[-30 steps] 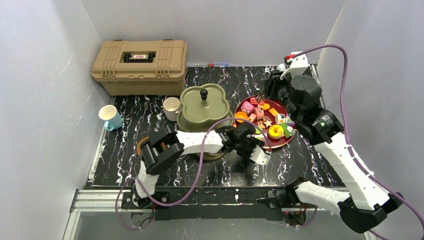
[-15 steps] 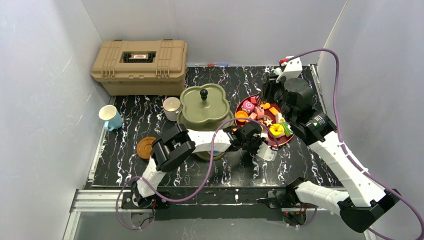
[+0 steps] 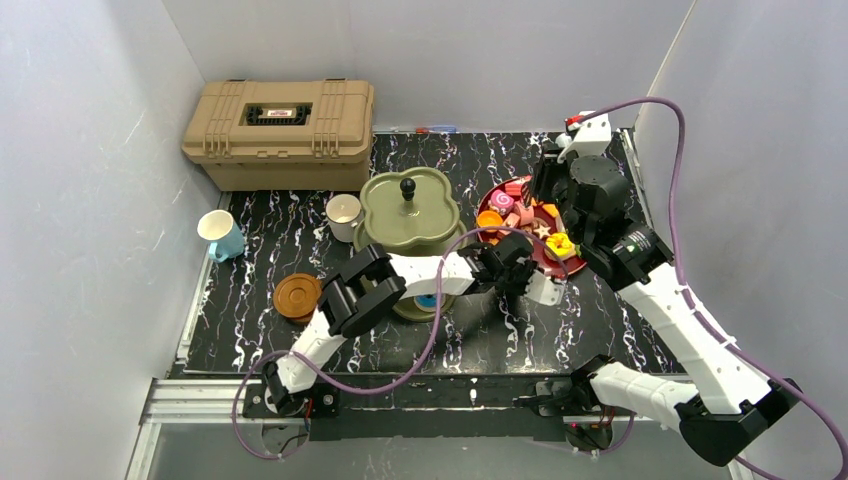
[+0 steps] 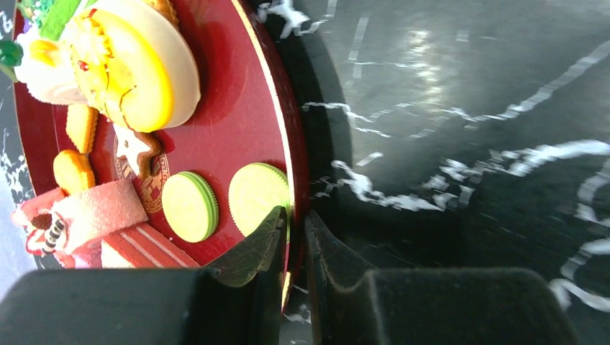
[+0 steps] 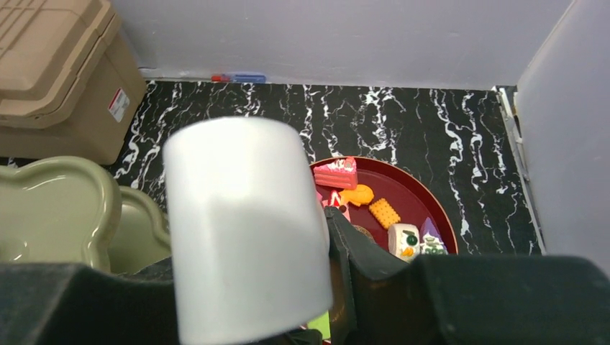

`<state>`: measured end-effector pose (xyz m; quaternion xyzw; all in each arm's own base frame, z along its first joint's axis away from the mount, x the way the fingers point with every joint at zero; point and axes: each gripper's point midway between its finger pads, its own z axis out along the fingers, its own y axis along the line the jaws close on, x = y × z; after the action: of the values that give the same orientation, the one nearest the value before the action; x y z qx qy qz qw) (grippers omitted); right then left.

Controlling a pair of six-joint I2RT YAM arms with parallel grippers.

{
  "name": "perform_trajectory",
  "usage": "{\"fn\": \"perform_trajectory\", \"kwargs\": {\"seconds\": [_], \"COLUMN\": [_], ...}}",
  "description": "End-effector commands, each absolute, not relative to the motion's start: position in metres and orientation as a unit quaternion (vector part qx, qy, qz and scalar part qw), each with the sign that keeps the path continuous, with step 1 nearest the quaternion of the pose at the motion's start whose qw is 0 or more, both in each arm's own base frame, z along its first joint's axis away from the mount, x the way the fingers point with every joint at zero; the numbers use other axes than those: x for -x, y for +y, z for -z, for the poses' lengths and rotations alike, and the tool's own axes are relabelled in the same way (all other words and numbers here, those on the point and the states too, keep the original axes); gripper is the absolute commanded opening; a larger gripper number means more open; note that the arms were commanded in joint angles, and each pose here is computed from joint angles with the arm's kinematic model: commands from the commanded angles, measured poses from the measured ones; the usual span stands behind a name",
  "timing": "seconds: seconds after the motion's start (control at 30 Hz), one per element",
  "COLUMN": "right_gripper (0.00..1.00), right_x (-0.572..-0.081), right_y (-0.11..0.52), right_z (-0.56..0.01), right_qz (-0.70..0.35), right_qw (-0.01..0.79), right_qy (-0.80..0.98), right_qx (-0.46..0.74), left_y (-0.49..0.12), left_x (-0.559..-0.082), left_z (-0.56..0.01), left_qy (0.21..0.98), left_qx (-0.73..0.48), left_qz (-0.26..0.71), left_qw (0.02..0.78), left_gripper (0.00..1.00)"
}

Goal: Serve the afternoon tea
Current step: Move the tray at the center of the board.

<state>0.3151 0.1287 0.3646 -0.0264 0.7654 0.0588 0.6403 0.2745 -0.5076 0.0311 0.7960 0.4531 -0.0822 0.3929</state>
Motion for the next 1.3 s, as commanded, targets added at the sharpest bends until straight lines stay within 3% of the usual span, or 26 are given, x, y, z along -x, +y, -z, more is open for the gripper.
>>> {"fn": "perform_trajectory", "kwargs": {"seconds": [0.0,0.1,0.17,0.33,0.43,0.6,0.73,0.93,1.1,1.27], "right_gripper": [0.02,0.01,0.01,0.01,0.01,0.01,0.01,0.01,0.01,0.01], "right_x": [-0.320,-0.323,-0.325,-0.334,-0.338,-0.343,-0.342,-0.337,-0.336,-0.333], "right_y": [0.113,0.106,0.102,0.097,0.096,0.093,0.089,0.087,0.090,0.090], "right_z": [-0.386,-0.384,-0.384,-0.380,-0.377,-0.372,-0.368,-0.367,-0.366,-0.366], "right_qz": [-0.041,-0.020,-0.010,0.004,0.007,0.013,0.021,0.019,0.009,0.005], "right_qw": [0.678,0.680,0.684,0.683,0.681,0.675,0.669,0.666,0.663,0.662], "right_qy": [0.734,0.732,0.729,0.730,0.732,0.737,0.742,0.745,0.748,0.749], "right_qx": [-0.011,-0.020,-0.024,-0.028,-0.031,-0.032,-0.030,-0.025,-0.022,-0.021], "left_y": [-0.516,-0.517,-0.515,-0.490,-0.464,-0.414,-0.378,-0.316,-0.263,-0.253], "left_x": [-0.314,-0.315,-0.311,-0.278,-0.244,-0.190,-0.166,-0.204,-0.252,-0.260], "left_z": [-0.053,-0.056,-0.070,-0.114,-0.151,-0.214,-0.270,-0.333,-0.330,-0.327], "left_qy": [0.479,0.480,0.483,0.515,0.533,0.558,0.573,0.638,0.749,0.773], "left_qx": [-0.763,-0.762,-0.757,-0.741,-0.732,-0.712,-0.680,-0.565,-0.422,-0.355], "left_qz": [0.053,0.057,0.067,0.125,0.174,0.242,0.265,0.200,0.179,0.216], "left_qw": [0.431,0.431,0.435,0.411,0.388,0.351,0.373,0.484,0.479,0.479], "left_gripper": [0.14,0.22,0.42,0.76,0.90,0.94,0.95,0.86,0.79,0.81]}}
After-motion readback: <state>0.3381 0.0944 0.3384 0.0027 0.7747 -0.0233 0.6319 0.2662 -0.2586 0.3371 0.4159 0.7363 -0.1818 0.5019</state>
